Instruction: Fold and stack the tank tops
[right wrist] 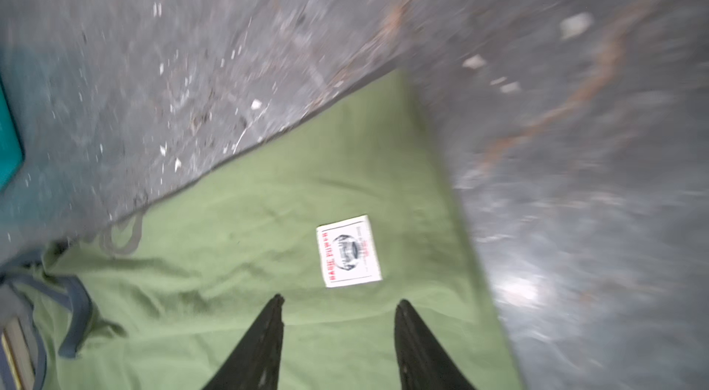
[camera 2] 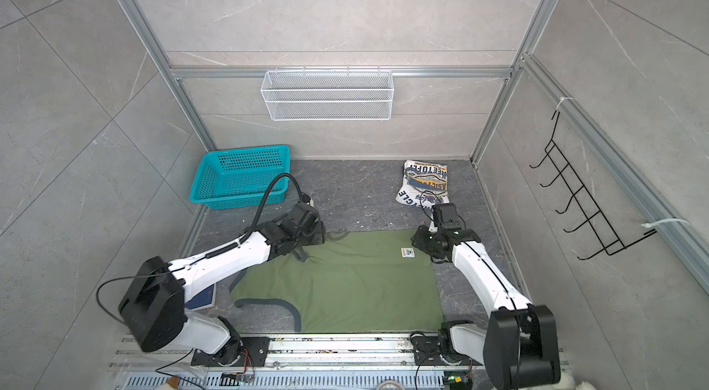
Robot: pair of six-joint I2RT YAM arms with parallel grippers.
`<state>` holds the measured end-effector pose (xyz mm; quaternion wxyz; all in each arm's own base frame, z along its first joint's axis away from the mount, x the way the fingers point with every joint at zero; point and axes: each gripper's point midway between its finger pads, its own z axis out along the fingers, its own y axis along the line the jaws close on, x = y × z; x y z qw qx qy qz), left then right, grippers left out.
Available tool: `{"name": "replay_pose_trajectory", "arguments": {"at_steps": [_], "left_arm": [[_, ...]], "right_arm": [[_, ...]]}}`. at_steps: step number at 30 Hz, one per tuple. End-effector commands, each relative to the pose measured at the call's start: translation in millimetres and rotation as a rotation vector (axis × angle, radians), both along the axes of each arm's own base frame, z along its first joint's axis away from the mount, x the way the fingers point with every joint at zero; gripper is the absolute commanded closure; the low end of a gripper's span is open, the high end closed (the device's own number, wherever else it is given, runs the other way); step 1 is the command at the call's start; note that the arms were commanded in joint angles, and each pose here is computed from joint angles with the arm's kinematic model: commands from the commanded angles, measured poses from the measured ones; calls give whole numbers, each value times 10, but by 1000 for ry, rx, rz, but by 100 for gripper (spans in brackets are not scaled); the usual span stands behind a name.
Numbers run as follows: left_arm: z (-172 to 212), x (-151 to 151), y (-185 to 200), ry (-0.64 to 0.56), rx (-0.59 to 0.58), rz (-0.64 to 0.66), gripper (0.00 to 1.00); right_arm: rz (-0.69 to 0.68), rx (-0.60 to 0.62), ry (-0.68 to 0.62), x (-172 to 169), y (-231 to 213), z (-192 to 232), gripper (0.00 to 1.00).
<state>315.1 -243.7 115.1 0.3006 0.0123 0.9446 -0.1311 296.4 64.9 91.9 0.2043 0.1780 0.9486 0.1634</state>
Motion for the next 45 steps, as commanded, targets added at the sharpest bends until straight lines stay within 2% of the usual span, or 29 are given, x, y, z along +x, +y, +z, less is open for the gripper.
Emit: {"name": "replay_pose_trajectory", "arguments": {"at_steps": [1, 6, 10, 14, 17, 21, 24, 28, 31, 39, 45], "left_arm": [[-219, 27, -195, 63, -5, -51, 45], [-661, -40, -167, 154, 40, -36, 44], [-889, -185, -53, 204, 46, -7, 43], [-989, -311, 73, 226, 50, 19, 43], [-916, -361, 167, 216, 59, 36, 41], [-511, -254, 454, 144, 90, 115, 33], [-214, -131, 905, 106, 98, 253, 26], [-126, -33, 1636, 127, 42, 478, 25], [-154, 50, 1959, 135, -16, 573, 25], [-327, 350, 2254, 147, -118, 711, 25], [-489, 525, 2408, 160, -106, 753, 29]], "right_arm": [[47, 38, 37, 151, 206, -161, 50], [55, 65, 89, 331, 292, -469, 50], [2, 36, 165, 349, 168, -730, 50], [-111, 16, 213, 309, -136, -906, 50], [-181, 11, 222, 285, -359, -936, 50], [-212, -28, 210, 296, -502, -910, 50], [-223, -17, 204, 332, -524, -900, 50], [-217, -7, 189, 381, -511, -854, 50], [-218, -17, 179, 367, -527, -841, 50], [-207, 5, 172, 348, -484, -868, 50], [-202, 20, 171, 340, -460, -880, 50]]}}
